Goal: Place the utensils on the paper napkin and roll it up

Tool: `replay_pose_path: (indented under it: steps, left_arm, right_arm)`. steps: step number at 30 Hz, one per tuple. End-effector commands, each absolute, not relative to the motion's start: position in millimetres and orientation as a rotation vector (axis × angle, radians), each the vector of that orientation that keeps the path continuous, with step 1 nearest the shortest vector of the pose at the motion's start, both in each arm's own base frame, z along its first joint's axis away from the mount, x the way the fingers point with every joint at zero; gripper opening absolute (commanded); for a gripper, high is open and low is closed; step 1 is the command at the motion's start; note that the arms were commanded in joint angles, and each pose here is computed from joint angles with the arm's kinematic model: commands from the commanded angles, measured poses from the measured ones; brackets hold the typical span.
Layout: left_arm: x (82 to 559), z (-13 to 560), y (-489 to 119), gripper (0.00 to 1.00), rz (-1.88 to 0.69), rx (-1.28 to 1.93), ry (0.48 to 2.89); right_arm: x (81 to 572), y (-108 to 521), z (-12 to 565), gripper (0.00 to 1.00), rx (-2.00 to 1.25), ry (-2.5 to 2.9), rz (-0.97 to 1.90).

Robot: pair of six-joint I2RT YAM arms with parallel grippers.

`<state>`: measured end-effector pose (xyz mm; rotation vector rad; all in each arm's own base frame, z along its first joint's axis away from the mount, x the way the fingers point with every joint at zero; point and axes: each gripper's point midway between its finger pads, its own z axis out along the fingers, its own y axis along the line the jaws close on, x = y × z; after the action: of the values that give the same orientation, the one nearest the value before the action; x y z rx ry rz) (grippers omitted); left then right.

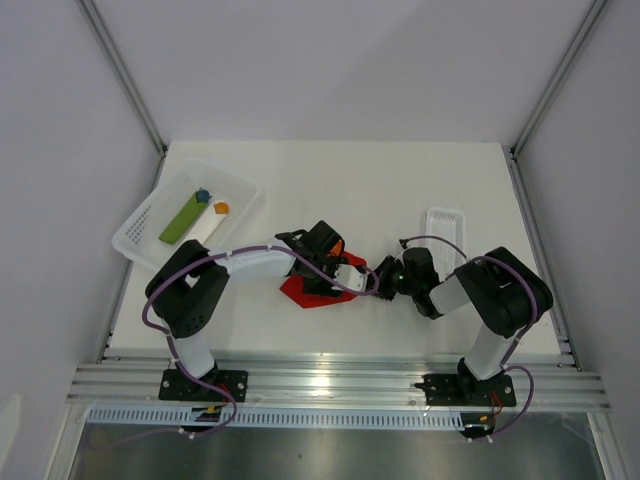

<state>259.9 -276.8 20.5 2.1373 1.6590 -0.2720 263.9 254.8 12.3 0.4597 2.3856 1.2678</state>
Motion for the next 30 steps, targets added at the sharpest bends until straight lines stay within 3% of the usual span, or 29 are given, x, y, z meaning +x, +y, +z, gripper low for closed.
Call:
replay_pose_path:
  steps: [1,14,30]
  left_arm:
    - [261.6,22.3,-282.5,0.59,-0.276,2.125,1.655]
    - [261.6,20.8,-283.1,0.59,-0.279,2.122,1.657]
    - [261.3,20.4,-282.8,0.59,-0.279,2.121,1.656]
  right_arm:
    - [254.0,242.5,-19.5,0.00,0.530,2.458,1.182]
    - [263.7,273.4,8.8,0.00,0.359,2.376,1.313]
    - [273.2,260.8,14.6,0.00,0.293,2.410,1.004]
